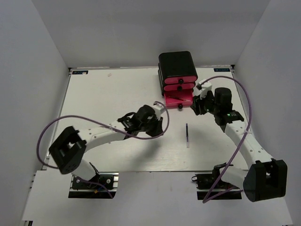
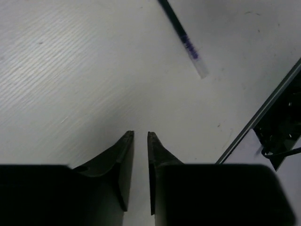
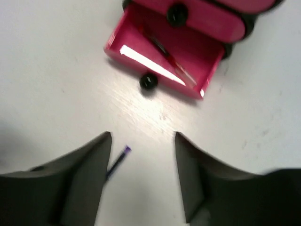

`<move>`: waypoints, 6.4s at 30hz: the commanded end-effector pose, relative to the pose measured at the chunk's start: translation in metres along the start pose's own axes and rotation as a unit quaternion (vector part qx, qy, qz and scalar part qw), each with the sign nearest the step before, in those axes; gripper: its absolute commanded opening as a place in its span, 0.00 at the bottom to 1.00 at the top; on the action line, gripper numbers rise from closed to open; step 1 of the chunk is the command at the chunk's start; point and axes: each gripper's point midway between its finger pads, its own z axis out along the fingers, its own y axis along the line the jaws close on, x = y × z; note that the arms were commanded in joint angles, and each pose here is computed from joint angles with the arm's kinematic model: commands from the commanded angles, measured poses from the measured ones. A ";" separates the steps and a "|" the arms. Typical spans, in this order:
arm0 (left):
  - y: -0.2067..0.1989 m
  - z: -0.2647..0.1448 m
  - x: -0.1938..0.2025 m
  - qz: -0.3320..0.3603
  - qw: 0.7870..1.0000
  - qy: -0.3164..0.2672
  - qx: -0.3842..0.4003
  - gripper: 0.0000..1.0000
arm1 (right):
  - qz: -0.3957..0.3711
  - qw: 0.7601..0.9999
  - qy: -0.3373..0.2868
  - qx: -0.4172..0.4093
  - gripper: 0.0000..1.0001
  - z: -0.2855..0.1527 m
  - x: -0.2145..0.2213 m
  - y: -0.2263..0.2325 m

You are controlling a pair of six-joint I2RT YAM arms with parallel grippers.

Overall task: Sort the stationery into containers
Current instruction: Grab a piece of stationery with the left arm, then place the stationery into the container, then close the drawer

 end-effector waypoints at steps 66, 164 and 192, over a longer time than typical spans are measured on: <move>0.016 0.062 -0.089 0.317 0.929 -0.014 -0.190 0.00 | 0.205 0.952 -0.075 0.214 0.40 -0.097 0.038 -0.083; 0.061 -0.199 -0.009 0.027 0.951 -0.263 -0.163 0.94 | 0.313 0.945 0.042 -0.090 0.58 0.112 0.086 0.023; 0.062 -0.203 -0.010 0.030 0.949 -0.268 -0.166 0.94 | 0.383 0.924 0.000 -0.008 0.41 0.162 0.085 -0.008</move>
